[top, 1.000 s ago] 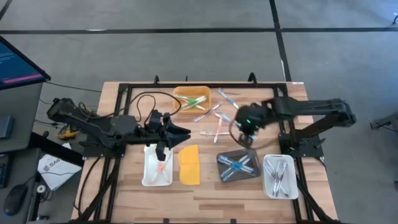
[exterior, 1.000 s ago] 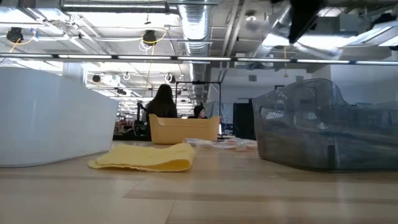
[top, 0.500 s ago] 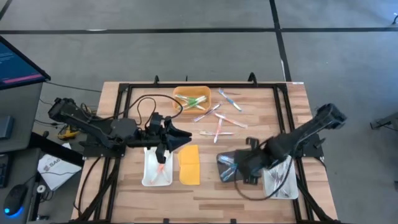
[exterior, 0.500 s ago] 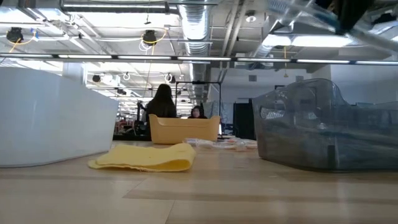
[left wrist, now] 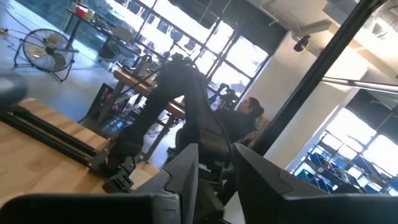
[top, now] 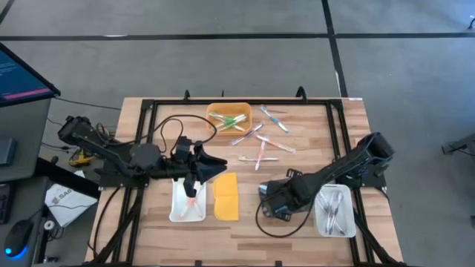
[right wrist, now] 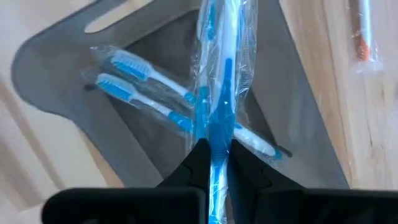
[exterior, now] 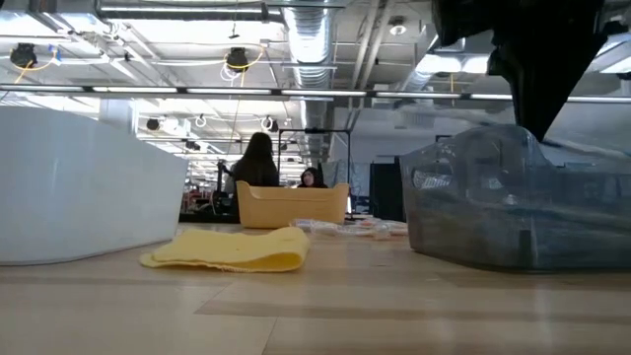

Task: Pick & Place Toothbrushes
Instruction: Put the blue toothbrush into the black bin, then put the orange toothbrush into the left white bin

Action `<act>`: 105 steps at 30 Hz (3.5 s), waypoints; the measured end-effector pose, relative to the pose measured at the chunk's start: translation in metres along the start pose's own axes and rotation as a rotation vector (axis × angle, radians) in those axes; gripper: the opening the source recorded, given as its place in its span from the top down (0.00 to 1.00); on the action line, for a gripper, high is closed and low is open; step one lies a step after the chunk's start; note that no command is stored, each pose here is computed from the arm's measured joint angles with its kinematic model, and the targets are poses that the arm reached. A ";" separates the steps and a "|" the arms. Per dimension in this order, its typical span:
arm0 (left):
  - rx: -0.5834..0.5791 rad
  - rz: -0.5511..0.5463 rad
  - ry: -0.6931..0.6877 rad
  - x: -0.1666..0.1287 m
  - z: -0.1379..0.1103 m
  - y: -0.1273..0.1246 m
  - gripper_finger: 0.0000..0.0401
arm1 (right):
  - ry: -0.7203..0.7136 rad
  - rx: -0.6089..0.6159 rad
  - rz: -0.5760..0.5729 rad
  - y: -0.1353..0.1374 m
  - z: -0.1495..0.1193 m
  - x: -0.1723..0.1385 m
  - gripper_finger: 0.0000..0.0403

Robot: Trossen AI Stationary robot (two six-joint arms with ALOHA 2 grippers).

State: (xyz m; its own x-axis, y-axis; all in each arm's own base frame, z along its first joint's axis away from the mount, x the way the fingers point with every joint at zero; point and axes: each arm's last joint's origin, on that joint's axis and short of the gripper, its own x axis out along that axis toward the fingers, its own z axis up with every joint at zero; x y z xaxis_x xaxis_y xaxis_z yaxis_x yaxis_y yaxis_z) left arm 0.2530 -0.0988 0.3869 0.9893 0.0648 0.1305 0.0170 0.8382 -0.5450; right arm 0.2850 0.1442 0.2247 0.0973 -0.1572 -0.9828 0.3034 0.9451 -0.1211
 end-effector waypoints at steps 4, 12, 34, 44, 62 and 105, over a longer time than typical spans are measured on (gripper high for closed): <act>0.002 0.005 -0.003 -0.001 -0.001 -0.002 0.76 | -0.034 -0.030 0.036 0.002 0.004 -0.001 0.95; -0.002 0.000 -0.002 -0.003 -0.002 -0.004 0.76 | 0.014 -0.023 0.009 -0.001 -0.005 0.015 0.95; -0.006 0.006 -0.014 -0.007 -0.004 -0.011 0.76 | 0.123 -0.040 0.010 0.002 -0.009 0.051 0.83; -0.006 0.005 -0.016 -0.007 -0.004 -0.011 0.76 | 0.088 -0.017 0.042 -0.007 -0.007 0.024 0.50; 0.001 0.042 -0.039 -0.001 0.001 -0.001 0.76 | -0.195 0.284 -0.004 -0.131 0.043 -0.054 0.33; 0.079 0.224 0.241 -0.025 0.027 0.056 0.76 | -0.046 0.351 0.156 -0.256 0.111 0.049 0.33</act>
State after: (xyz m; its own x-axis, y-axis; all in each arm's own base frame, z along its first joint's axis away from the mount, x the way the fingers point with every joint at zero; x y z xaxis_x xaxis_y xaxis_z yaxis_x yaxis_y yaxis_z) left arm 0.2252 -0.0392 0.3755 0.9732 0.1303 -0.1895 -0.2065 0.8578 -0.4707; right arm 0.3170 -0.1377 0.2229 0.2077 -0.0398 -0.9774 0.5870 0.8043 0.0920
